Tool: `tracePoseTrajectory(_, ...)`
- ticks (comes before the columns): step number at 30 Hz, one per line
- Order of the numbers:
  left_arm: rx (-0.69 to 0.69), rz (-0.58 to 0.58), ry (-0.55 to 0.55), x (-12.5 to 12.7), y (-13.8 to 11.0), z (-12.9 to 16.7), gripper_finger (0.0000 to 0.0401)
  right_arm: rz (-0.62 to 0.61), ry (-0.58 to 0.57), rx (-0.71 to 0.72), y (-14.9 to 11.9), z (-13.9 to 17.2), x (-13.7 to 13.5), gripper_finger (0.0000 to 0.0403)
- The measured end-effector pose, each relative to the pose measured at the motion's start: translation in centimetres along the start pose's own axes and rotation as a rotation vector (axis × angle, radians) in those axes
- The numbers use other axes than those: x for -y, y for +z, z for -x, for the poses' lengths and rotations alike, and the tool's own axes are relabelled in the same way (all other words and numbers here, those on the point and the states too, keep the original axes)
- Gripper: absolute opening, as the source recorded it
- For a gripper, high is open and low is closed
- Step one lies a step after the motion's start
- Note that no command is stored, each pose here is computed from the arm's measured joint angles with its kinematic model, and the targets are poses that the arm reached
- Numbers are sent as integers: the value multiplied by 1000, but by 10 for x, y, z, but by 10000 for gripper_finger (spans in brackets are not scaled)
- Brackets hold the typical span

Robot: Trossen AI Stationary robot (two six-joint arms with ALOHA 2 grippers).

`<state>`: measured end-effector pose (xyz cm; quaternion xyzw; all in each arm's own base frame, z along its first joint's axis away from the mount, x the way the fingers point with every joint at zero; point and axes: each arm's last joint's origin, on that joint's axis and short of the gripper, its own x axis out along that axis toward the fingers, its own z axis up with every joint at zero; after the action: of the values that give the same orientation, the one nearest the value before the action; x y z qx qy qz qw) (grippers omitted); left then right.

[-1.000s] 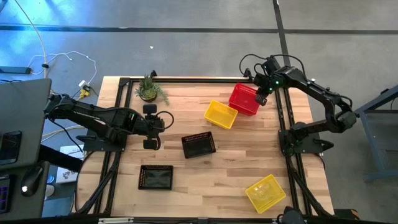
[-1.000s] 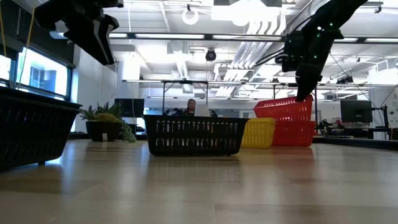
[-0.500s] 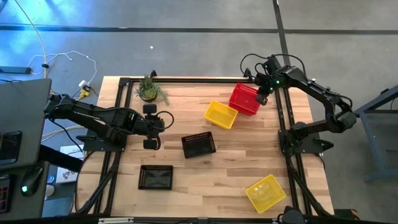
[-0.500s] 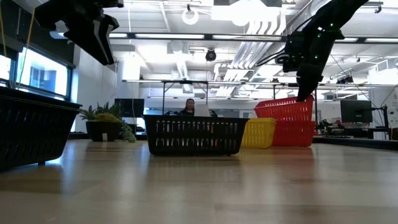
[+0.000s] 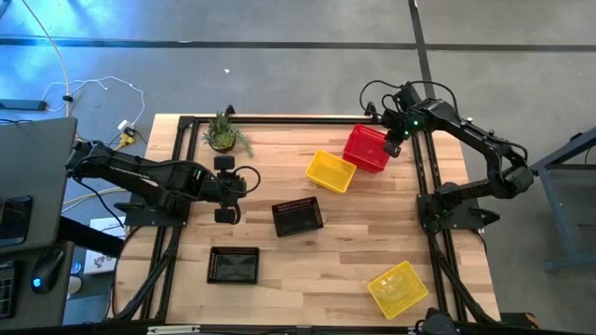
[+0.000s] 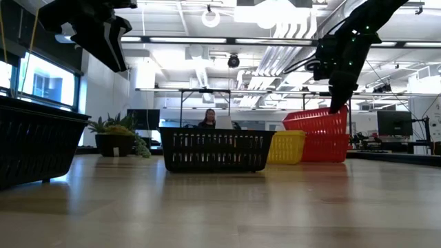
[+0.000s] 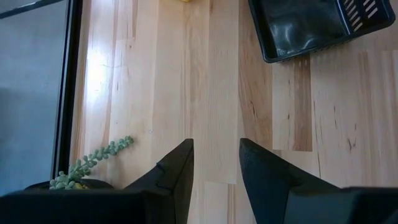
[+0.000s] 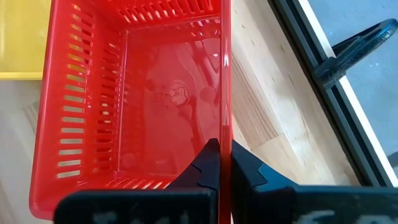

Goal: Stack baskets by color
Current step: Stack the red bin on top of the red bin stack

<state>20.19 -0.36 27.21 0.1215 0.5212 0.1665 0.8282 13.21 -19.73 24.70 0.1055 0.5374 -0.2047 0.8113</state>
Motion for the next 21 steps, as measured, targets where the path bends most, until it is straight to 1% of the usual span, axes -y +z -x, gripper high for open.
tracePoseTrajectory(3,0,0,0,0,0,0,115,-1,-2,-1,0,0,0,12)
tracePoseTrajectory(11,0,0,0,0,0,0,115,-11,-2,-1,0,0,0,58)
tracePoseTrajectory(17,0,0,0,0,0,0,115,-35,-53,-28,-1,0,1,62)
tracePoseTrajectory(21,0,0,0,0,0,0,115,-68,-58,-21,0,0,2,61)
